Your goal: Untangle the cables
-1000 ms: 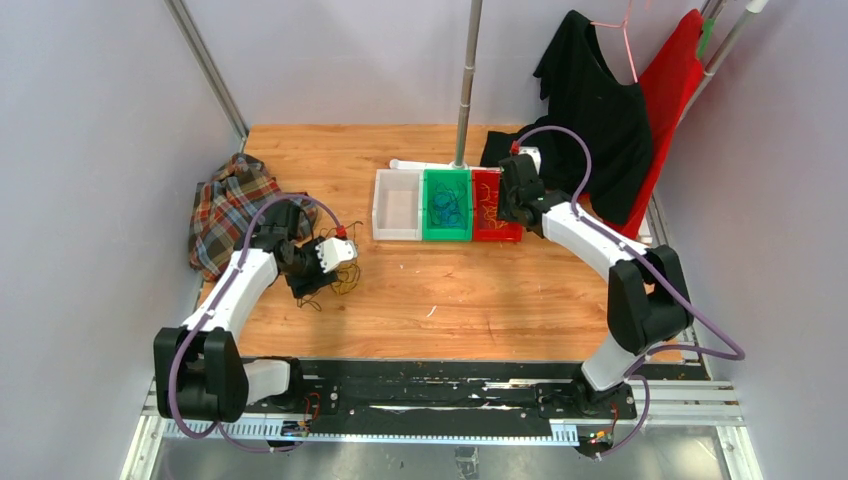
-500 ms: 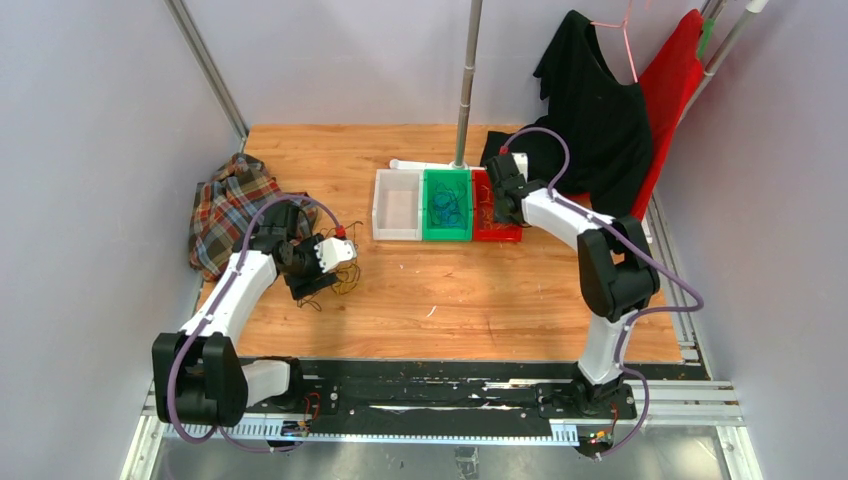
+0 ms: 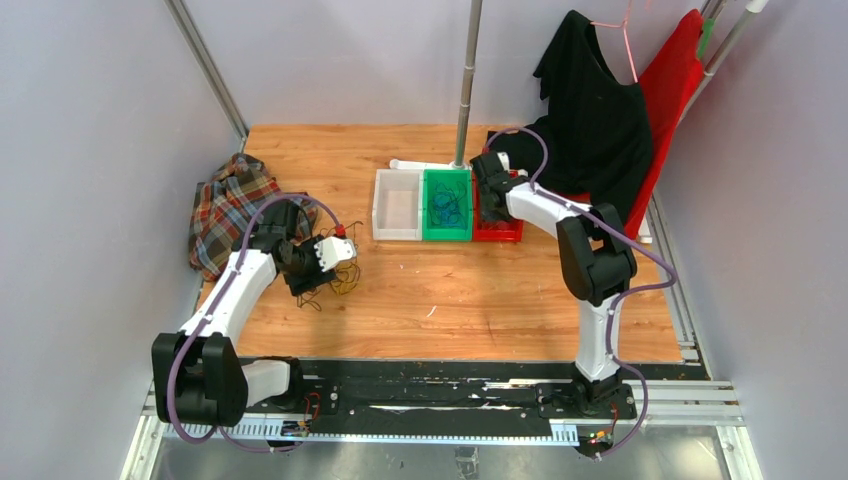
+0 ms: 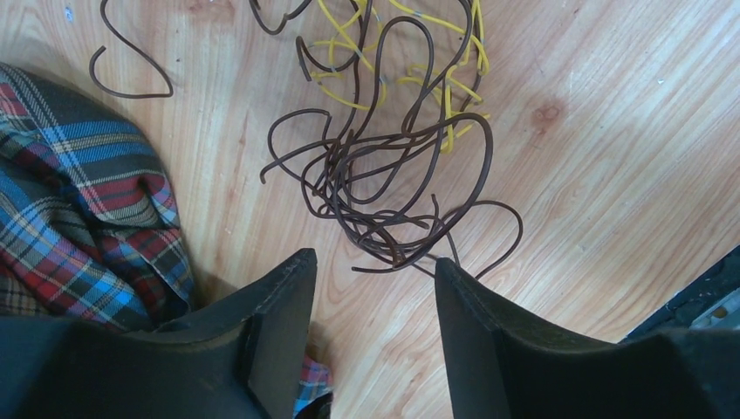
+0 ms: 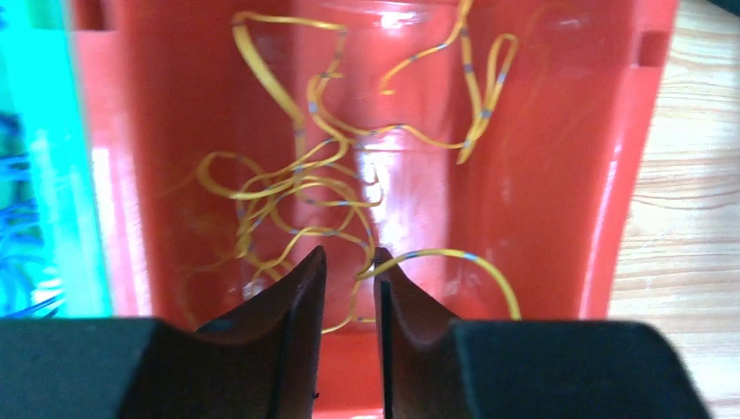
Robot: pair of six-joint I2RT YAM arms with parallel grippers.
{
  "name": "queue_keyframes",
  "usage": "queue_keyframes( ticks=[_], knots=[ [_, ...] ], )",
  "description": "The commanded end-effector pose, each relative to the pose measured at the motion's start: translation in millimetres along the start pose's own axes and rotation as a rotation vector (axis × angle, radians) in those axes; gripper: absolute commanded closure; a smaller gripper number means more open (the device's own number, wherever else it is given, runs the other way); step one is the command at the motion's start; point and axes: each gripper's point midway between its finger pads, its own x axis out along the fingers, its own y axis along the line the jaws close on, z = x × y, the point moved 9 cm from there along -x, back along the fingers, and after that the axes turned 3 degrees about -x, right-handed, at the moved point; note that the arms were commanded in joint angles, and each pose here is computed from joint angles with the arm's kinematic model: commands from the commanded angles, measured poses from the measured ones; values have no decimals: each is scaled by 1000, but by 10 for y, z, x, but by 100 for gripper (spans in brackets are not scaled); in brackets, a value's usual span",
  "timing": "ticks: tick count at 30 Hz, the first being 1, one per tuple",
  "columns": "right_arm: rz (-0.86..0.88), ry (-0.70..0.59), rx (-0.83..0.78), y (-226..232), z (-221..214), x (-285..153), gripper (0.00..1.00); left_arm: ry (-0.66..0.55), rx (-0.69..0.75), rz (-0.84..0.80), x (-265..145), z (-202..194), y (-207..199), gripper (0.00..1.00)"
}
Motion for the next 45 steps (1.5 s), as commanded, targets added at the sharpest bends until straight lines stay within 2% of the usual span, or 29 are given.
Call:
queue_keyframes(
  ticks=[1, 6, 10, 15, 19, 23, 26, 29, 36, 39, 45],
  knots=[
    [101, -109, -24, 139, 269, -396, 71, -28, 11, -4, -69, 73, 49, 47],
    [124, -204, 3, 22, 440, -807, 57, -49, 2, -19, -122, 113, 43, 62],
    [201, -276, 25, -16, 471, -1073, 48, -47, 5, -26, -104, 98, 24, 67],
    [280, -326, 52, -28, 414, -1256, 38, -42, -11, -50, -54, 83, 4, 67],
    [352, -359, 54, 13, 350, -1358, 37, -64, -10, -65, -39, 95, -22, 60],
    [420, -394, 37, 120, 248, -1425, 36, -87, -12, -92, 5, 112, -34, 37],
    [445, -391, 0, 264, 175, -1451, 36, -103, -31, -102, 83, 126, -16, 36],
    [453, -384, -53, 413, 96, -1477, 36, -101, -53, -125, 176, 123, -7, 45],
    [509, -393, -101, 679, -135, -1534, 36, -91, -100, -133, 216, 106, -31, 98],
    [561, -411, -110, 785, -214, -1582, 36, -139, -101, -130, 60, 174, -68, 99],
    [726, -433, -164, 1105, -448, -1720, 36, -322, -119, -143, -332, 423, -162, 99]
  ],
)
